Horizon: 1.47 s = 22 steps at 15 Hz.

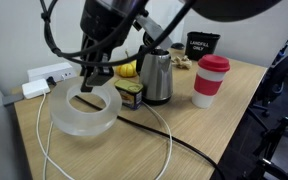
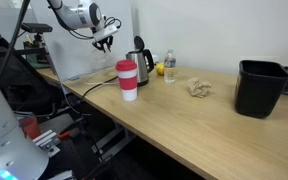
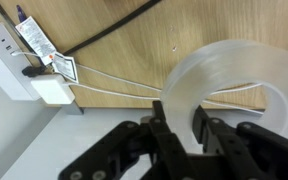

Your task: Move the circular object forward near the pumpkin

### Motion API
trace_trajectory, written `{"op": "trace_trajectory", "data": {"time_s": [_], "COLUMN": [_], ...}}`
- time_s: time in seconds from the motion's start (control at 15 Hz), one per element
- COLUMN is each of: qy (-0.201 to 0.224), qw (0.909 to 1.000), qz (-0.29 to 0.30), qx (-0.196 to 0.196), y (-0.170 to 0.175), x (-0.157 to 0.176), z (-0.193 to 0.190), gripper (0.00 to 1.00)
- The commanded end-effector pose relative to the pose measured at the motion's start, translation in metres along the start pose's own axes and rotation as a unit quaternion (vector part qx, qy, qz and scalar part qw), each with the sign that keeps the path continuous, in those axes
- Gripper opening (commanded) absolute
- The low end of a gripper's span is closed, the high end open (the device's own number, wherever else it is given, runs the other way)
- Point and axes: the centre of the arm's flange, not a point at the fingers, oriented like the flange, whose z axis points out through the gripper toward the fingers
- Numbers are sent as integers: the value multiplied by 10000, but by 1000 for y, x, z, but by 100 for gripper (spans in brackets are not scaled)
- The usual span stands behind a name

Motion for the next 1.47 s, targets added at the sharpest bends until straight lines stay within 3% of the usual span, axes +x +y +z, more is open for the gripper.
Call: {"op": "trace_trajectory", "data": {"time_s": [0.0,0.13,0.2,0.27,0.73,0.8,0.93,1.13,1.4], "qy": [-115,-145,-38,-39,-62,-62,-339,-773,-951], "qw": [9999,9997,9998,9998,9999,9999,9982,9869,9753], "qz": [-18,-14,24,33,28,28,426,1308,1836], "qx": [-110,-171,-185,-206,-137,-137,-232,-538,-772], "y": [22,36,26,29,25,25,38,76,127], "x": [11,15,13,15,13,13,11,-7,-22], "z": [-25,-35,-26,-28,-21,-21,-15,-8,-1], "gripper": [8,8,8,31,31,8,8,8,8]}}
